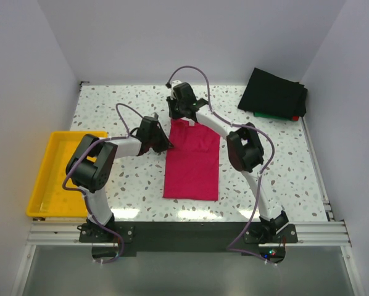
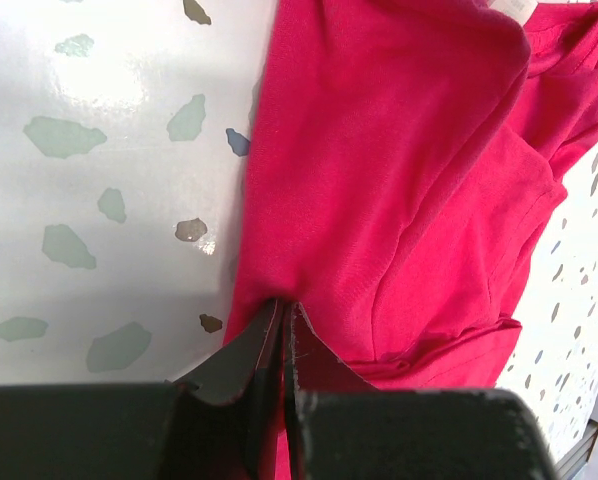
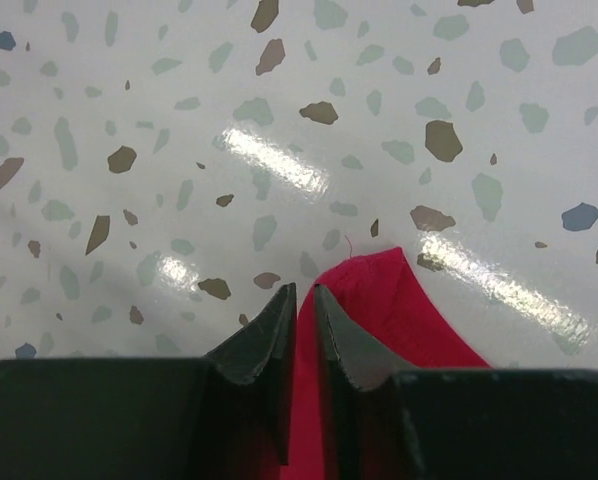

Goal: Fold and stack the t-shirts
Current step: Fold the tshirt

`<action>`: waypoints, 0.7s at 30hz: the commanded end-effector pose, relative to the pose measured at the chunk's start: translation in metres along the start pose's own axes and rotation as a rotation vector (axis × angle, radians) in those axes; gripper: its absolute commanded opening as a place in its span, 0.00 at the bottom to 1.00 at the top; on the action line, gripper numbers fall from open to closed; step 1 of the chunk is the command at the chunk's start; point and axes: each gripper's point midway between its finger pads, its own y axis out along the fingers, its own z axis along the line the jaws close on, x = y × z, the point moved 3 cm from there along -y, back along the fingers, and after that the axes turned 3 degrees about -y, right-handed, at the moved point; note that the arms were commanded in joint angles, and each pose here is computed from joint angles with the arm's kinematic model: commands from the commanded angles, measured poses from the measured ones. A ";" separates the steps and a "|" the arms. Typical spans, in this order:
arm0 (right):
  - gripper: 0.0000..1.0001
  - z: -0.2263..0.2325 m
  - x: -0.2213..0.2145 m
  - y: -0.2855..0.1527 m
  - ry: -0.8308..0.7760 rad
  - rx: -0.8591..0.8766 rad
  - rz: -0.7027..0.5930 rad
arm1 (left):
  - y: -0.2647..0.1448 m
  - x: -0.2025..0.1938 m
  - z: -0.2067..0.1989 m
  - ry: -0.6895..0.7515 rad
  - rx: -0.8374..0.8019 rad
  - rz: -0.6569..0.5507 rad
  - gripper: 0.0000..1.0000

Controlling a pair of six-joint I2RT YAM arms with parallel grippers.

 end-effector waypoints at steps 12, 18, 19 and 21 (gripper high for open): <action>0.23 0.001 -0.001 -0.012 -0.037 -0.045 0.022 | 0.007 -0.003 0.014 -0.019 0.048 0.016 0.08; 0.32 0.001 -0.010 -0.006 -0.050 -0.063 0.049 | 0.007 -0.004 0.015 -0.020 0.051 0.019 0.08; 0.35 0.002 -0.010 -0.005 -0.048 -0.064 0.049 | 0.007 -0.004 0.015 -0.020 0.052 0.018 0.08; 0.38 0.002 -0.010 -0.006 -0.044 -0.058 0.045 | 0.007 -0.003 0.015 -0.021 0.053 0.015 0.08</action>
